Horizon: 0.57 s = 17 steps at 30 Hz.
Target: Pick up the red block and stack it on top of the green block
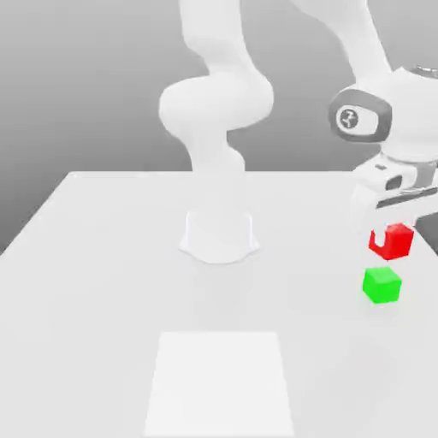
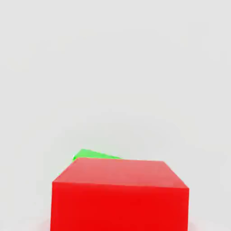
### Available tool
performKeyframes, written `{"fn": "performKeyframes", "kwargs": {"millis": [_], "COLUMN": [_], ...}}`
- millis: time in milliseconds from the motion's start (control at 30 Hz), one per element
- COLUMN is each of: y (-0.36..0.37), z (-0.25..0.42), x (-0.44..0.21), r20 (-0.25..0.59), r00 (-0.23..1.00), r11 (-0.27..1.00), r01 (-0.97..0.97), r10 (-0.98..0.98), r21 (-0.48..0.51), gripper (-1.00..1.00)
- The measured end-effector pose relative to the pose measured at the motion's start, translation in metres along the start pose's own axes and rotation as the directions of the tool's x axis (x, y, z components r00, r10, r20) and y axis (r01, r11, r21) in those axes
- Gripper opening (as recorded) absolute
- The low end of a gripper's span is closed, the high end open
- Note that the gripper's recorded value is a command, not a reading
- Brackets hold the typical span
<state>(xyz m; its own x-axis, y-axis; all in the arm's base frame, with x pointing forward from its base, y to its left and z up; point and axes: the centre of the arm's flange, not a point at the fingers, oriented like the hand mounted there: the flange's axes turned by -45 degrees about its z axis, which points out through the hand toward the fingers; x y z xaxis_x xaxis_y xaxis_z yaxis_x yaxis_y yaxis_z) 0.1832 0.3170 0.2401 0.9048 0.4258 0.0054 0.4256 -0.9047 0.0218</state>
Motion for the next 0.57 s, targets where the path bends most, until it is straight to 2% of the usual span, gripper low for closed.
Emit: {"fn": "performKeyframes", "kwargs": {"millis": [300,567], "y": [0.005,0.002], "z": [0.035,0.057], "x": [0.003,-0.001], "r20": [-0.007,0.003], "r00": [1.000,1.000], "r11": [0.997,0.999], "r01": [-0.007,0.002], "r10": [0.007,-0.001], "r21": [-0.071,-0.051], "gripper": [-1.00,-1.00]}}
